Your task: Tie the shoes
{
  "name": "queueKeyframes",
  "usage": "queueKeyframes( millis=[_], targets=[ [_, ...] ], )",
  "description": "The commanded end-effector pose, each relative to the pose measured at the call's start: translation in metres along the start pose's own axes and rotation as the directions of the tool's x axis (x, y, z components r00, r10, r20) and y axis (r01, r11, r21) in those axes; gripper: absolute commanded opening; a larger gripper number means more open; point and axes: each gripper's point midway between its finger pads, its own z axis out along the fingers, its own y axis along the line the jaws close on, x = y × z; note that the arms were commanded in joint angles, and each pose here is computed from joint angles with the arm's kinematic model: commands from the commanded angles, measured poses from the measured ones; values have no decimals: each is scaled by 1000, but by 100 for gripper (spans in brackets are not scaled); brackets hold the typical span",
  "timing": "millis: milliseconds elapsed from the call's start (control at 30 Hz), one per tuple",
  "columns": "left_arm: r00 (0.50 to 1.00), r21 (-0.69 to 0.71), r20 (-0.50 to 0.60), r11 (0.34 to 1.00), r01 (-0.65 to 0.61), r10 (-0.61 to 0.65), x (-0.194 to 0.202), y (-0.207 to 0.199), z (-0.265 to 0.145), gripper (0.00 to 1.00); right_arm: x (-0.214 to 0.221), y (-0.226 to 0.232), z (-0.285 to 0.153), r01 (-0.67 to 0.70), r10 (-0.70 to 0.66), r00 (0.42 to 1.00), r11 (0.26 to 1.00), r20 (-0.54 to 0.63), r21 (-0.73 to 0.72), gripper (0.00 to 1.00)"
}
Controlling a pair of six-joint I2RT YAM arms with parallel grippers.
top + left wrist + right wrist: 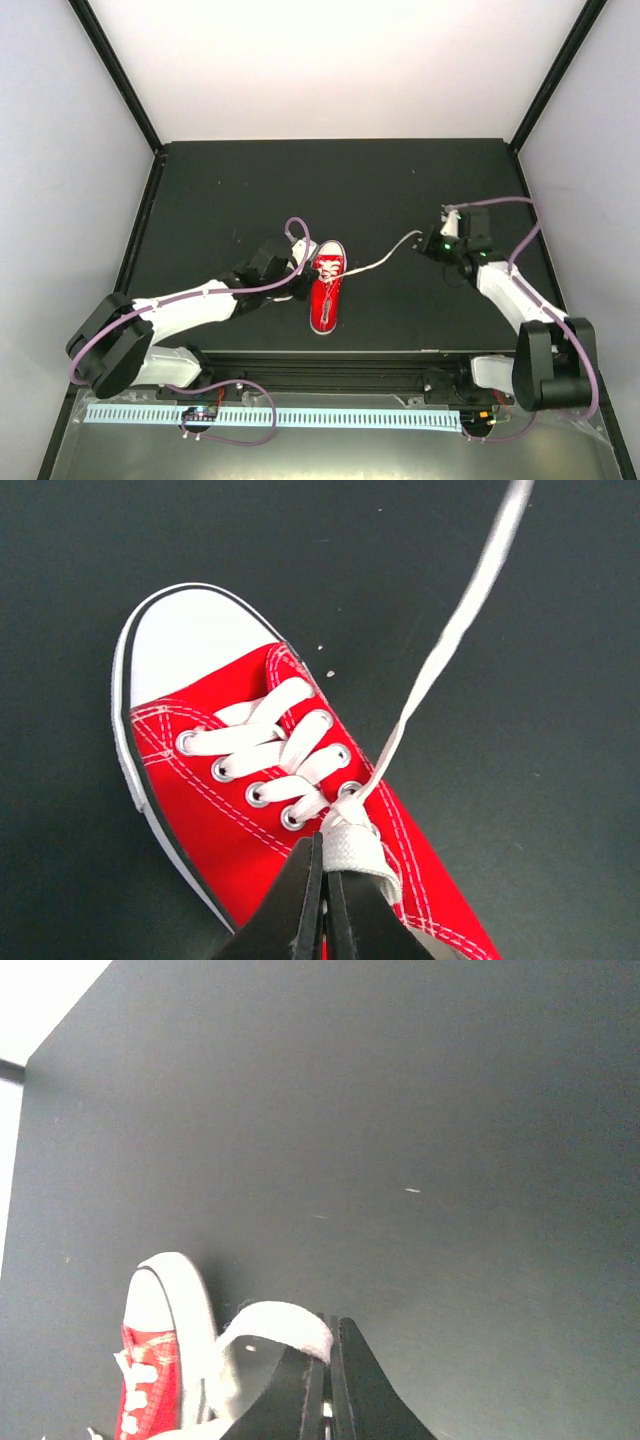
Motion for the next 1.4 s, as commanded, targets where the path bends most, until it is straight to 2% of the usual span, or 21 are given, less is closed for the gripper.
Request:
queueKeyframes(
  millis=[0, 167, 300, 333, 367, 467, 500, 567, 633, 733, 800, 900, 1000, 1133, 1367],
  targets=[
    [999, 60, 32, 998, 12, -14, -9, -15, 0, 1, -4, 45, 28, 102, -102, 994, 995, -40, -2, 2],
    [999, 69, 33, 997, 25, -27, -2, -17, 0, 2, 23, 130, 67, 218, -235, 959, 969, -160, -114, 2],
    [997, 72, 68, 997, 35, -40, -5, -18, -8, 2, 51, 206, 71, 278, -338, 918, 922, -207, -269, 2],
    [996, 71, 73, 997, 38, -43, -5, -18, -9, 2, 60, 218, 70, 288, -358, 908, 911, -216, -296, 4],
    [996, 71, 76, 997, 41, -47, -5, -18, -10, 2, 64, 223, 69, 293, -367, 904, 905, -221, -309, 12],
    [995, 72, 79, 996, 53, -59, -5, -17, -10, 2, 71, 219, 67, 308, -384, 894, 901, -232, -305, 47],
    [995, 73, 78, 996, 54, -60, -4, -17, -10, 1, 72, 212, 68, 323, -390, 890, 904, -236, -280, 56],
    [995, 77, 74, 995, 58, -64, -4, -18, -8, 1, 76, 190, 71, 354, -401, 880, 911, -254, -212, 67],
    [995, 80, 68, 995, 64, -70, -4, -19, -7, 2, 81, 171, 71, 373, -405, 875, 913, -266, -166, 71],
    [995, 84, 65, 994, 69, -74, -4, -19, -8, 2, 91, 157, 60, 397, -435, 869, 897, -236, -192, 72],
    [995, 86, 62, 994, 73, -78, -3, -20, -8, 2, 98, 159, 48, 419, -473, 861, 868, -187, -267, 71],
    [995, 91, 53, 993, 79, -84, -3, -21, -7, 2, 126, 172, 25, 433, -552, 821, 767, -143, -475, 71],
    [995, 101, 48, 992, 81, -86, -2, -22, -5, 1, 144, 183, 17, 402, -582, 799, 705, -153, -584, 69],
    [995, 108, 43, 991, 83, -88, -1, -23, -4, 2, 153, 197, 19, 383, -604, 783, 657, -149, -649, 63],
    [995, 108, 50, 991, 75, -81, -3, -24, -6, 2, 150, 209, 30, 393, -630, 764, 626, -140, -673, 55]
  ],
)
